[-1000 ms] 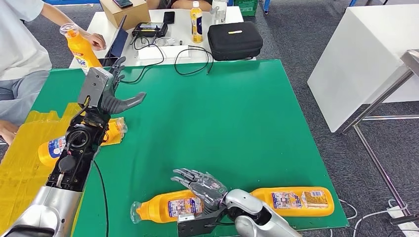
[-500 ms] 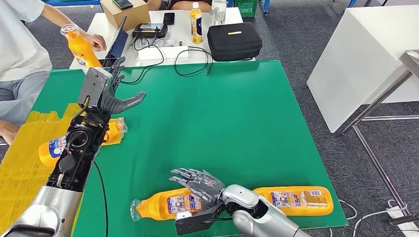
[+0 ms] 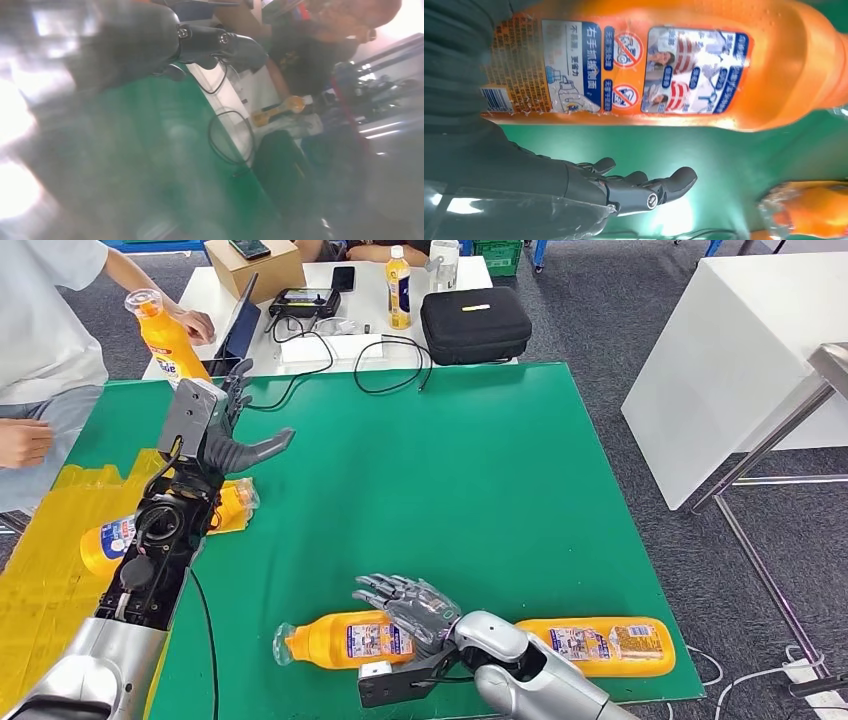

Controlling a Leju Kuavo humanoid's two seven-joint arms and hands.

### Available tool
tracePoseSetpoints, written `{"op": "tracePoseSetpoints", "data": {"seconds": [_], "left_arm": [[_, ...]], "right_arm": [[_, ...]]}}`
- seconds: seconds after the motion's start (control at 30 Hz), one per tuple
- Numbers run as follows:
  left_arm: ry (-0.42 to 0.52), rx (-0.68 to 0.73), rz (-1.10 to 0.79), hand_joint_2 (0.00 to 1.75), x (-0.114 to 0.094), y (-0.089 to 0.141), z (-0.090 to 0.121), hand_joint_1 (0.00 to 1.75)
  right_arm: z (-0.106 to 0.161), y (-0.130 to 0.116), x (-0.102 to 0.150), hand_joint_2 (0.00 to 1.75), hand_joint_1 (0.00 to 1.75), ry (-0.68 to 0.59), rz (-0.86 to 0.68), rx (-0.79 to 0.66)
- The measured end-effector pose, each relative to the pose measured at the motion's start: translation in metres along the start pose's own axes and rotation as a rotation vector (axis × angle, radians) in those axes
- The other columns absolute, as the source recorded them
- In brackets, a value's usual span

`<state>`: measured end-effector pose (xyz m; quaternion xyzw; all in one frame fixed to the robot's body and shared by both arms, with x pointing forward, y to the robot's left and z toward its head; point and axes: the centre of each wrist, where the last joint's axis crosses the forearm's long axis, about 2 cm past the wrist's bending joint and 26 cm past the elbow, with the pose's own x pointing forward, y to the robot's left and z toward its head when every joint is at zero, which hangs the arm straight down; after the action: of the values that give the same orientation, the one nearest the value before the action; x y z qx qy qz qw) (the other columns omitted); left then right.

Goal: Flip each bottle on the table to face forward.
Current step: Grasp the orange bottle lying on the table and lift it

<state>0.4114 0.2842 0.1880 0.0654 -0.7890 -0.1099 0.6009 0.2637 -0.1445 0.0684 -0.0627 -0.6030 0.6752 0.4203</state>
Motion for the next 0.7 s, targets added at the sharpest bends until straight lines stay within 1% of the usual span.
{"op": "tracePoseSetpoints", "data": {"seconds": [0.3,0.53,0.7], "left_arm": [[0.036,0.007,-0.003,1.75,-0.011,0.000,0.014,0.00],[0.048,0.009,-0.005,1.75,-0.014,0.001,0.020,0.00],[0.050,0.013,-0.004,1.75,-0.015,0.001,0.022,0.00]], "right_arm": [[0.016,-0.002,-0.025,1.75,0.00,0.195,0.134,-0.059],[0.024,-0.004,-0.035,1.75,0.00,0.260,0.152,-0.084],[0.027,-0.004,-0.038,1.75,0.00,0.304,0.176,-0.104]]}}
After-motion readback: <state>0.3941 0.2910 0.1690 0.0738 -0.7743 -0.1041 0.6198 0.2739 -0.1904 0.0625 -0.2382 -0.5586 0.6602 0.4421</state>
